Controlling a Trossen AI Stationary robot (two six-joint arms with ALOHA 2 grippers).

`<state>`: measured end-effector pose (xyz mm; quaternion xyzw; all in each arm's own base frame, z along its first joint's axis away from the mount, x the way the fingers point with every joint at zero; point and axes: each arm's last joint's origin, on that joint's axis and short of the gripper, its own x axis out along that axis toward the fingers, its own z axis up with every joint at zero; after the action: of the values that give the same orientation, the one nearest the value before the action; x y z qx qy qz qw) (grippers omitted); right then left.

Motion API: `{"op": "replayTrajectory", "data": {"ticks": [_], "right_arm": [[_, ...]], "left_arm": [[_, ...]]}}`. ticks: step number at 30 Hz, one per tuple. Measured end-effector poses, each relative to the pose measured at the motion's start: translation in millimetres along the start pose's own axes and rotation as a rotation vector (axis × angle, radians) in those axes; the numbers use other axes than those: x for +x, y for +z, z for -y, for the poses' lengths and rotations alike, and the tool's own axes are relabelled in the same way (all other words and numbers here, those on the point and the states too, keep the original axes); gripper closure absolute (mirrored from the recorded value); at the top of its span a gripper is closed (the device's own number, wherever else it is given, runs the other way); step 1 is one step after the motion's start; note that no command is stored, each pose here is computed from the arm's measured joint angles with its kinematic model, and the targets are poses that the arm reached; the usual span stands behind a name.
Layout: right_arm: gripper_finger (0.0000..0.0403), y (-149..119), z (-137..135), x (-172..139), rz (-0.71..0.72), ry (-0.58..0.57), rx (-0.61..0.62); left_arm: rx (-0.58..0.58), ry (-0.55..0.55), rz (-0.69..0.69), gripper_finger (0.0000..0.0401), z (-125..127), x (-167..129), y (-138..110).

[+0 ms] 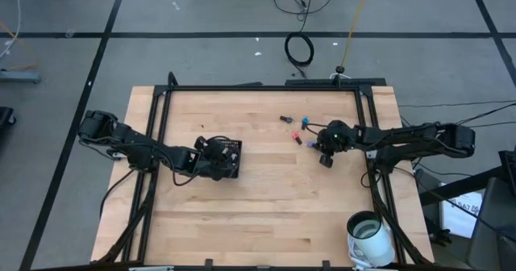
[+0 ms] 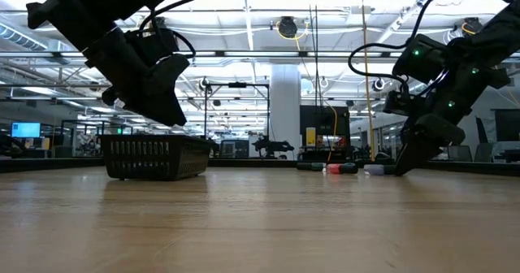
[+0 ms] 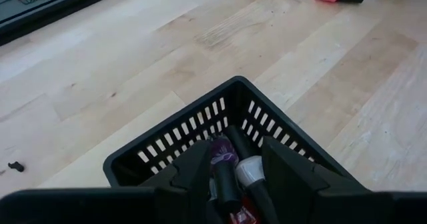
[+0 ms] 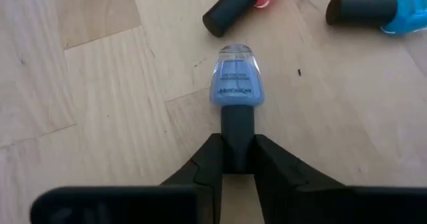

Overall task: Pick & Place Nail Polish
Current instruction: Put the light blue nail polish into the basket

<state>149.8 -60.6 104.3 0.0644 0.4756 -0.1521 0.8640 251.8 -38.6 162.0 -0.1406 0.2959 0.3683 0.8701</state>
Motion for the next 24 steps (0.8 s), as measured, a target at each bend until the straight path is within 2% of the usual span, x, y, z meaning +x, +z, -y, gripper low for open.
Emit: {"op": "replayTrajectory", "data": {"ticks": [6, 11, 14, 17, 24], "right_arm": [[0.0355, 7, -2, -1, 0.082, -0.003, -0.019], [0.0355, 24, -10, -10, 0.251, -0.024, -0.140], [0.0355, 41, -18, -21, 0.339, -0.085, -0.252], [0.0355, 52, -27, -29, 0.377, -0.148, -0.372], [0.0355, 67, -56, -43, 0.552, -0.174, -0.529]], "left_arm": [[0.003, 0.000, 0.000, 0.0267, 0, 0, 0], [-0.030, -0.036, 0.034, 0.0267, 4, 0, 4], [-0.074, -0.099, 0.101, 0.0267, 11, 0, 14], [-0.168, -0.187, 0.168, 0.0267, 16, 1, 27], [-0.343, -0.394, 0.247, 0.0267, 17, 10, 56]]}}
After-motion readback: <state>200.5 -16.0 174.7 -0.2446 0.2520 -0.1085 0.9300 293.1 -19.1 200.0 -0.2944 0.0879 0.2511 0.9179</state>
